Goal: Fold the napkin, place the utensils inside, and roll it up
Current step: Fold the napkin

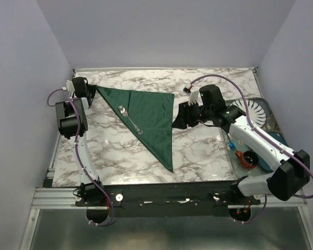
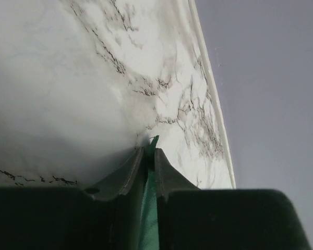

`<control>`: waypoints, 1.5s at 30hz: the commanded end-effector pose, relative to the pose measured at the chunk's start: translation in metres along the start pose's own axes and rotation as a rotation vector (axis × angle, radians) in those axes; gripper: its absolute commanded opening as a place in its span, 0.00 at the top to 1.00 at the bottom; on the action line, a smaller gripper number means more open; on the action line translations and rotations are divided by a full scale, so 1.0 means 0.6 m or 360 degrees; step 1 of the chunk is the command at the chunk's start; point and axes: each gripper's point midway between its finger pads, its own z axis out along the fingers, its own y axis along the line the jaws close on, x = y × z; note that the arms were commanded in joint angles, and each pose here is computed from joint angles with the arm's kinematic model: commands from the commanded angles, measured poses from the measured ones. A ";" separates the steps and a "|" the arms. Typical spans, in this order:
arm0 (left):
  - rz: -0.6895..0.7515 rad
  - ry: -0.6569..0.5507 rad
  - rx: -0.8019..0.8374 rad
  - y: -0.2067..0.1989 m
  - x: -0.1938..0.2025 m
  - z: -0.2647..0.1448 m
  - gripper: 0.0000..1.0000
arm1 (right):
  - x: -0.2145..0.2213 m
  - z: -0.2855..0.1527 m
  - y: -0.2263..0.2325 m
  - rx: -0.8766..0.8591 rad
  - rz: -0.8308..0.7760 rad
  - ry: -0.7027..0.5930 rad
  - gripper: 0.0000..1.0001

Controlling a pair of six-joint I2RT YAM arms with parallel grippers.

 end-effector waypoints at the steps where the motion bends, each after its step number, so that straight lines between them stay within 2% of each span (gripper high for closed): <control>1: 0.0066 0.0088 -0.0094 0.045 0.036 0.007 0.83 | -0.001 -0.003 0.003 -0.0031 0.0002 -0.0025 0.40; 4: 0.0120 0.0083 -0.0030 0.017 0.028 0.004 0.90 | 0.001 -0.002 0.004 -0.0040 0.0008 -0.0021 0.40; 5: 0.0132 0.0095 -0.0008 0.008 0.030 0.002 0.96 | 0.002 -0.001 0.004 -0.0042 0.0006 -0.0018 0.40; 7: 0.0174 0.0091 0.0065 -0.024 0.024 -0.008 1.00 | 0.006 0.001 0.002 -0.0039 0.0008 -0.0011 0.40; 12: 0.0303 0.0111 0.0226 -0.101 0.028 -0.057 1.00 | 0.021 0.007 -0.009 -0.0014 0.0022 0.0010 0.40; 17: 0.0443 0.0166 0.0278 -0.126 0.063 -0.114 1.00 | 0.034 0.012 -0.011 -0.0024 0.0043 0.0034 0.40; 18: 0.0460 0.0154 0.0316 -0.148 0.060 -0.133 1.00 | 0.036 0.011 -0.011 -0.0025 0.0046 0.0032 0.40; 25: 0.0512 0.0277 0.0340 -0.140 0.136 -0.221 1.00 | 0.045 0.007 -0.015 -0.0010 0.0057 0.0016 0.40; 33: 0.0696 0.0365 0.0452 -0.195 0.219 -0.311 1.00 | 0.059 0.009 -0.018 -0.0011 0.0081 0.0030 0.40; 45: 0.0724 0.0539 0.0546 -0.208 0.312 -0.381 1.00 | 0.081 0.013 -0.023 -0.0014 0.0108 0.0063 0.40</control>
